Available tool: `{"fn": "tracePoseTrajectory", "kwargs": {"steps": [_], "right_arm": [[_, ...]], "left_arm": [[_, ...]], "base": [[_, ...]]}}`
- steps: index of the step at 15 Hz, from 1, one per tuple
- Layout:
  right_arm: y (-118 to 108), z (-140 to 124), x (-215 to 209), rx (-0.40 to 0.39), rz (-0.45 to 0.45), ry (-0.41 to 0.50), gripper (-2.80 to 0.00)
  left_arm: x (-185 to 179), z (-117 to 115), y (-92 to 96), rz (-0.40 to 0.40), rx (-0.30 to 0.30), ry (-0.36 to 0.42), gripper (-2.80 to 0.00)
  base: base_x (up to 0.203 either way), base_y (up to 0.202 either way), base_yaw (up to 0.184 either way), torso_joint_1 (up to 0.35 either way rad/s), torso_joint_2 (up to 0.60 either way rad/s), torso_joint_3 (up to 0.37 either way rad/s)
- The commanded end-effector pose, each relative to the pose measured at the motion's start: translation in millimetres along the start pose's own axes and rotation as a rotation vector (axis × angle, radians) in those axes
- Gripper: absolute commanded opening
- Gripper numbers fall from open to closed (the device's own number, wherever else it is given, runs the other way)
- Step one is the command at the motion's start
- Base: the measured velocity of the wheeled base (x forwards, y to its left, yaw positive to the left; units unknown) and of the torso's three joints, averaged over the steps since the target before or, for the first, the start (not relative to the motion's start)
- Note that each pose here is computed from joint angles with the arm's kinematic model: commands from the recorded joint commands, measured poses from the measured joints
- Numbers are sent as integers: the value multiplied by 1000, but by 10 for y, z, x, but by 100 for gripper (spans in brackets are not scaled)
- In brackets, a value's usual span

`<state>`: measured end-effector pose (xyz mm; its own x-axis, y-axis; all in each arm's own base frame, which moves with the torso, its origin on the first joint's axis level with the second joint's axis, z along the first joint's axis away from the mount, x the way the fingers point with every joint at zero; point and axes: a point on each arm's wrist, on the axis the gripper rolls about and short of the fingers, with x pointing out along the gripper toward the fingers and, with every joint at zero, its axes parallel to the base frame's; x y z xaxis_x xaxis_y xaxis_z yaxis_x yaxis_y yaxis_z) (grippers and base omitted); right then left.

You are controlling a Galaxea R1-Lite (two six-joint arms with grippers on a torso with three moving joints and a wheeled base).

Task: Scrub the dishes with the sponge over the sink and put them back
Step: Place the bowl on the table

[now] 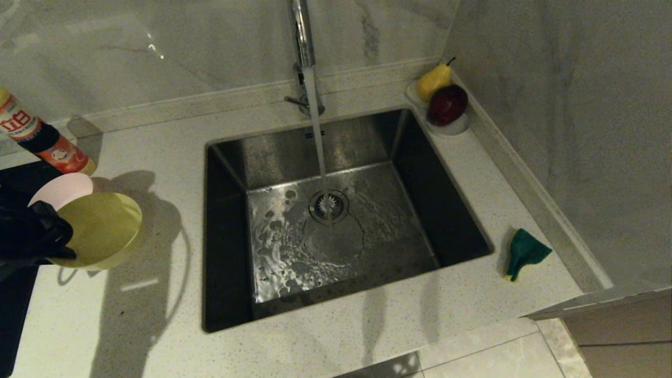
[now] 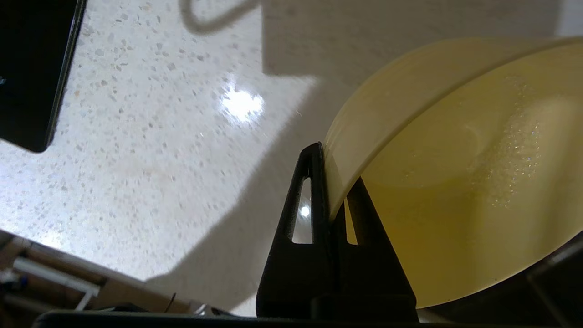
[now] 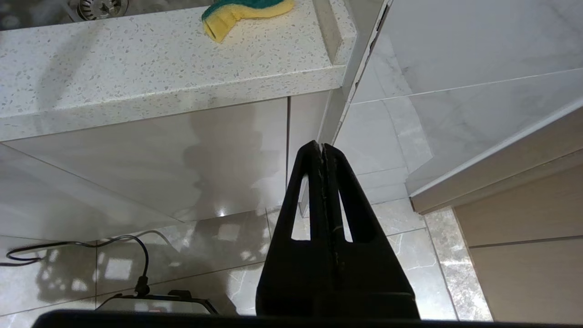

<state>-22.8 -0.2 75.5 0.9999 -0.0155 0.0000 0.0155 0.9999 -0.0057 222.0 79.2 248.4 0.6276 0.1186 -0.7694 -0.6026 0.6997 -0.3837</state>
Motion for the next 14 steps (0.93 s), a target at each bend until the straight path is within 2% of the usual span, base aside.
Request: {"fn": "tracePoseTrajectory", "kwargs": {"steps": [1,7,14], "right_arm": [[0,0,1,0,-1,2,-280],[0,0,0,0,0,0,-280],[0,0,1,0,-1,1,-280]], "left_arm": [[323,63,47,37,-27,54,-280],[652,97,125,38,-42,31,-280],[579,198,167,29,-50,-26,-280]], "base": [[0,0,0,0,0,0],[0,0,0,0,0,0],[0,0,0,0,0,0]]}}
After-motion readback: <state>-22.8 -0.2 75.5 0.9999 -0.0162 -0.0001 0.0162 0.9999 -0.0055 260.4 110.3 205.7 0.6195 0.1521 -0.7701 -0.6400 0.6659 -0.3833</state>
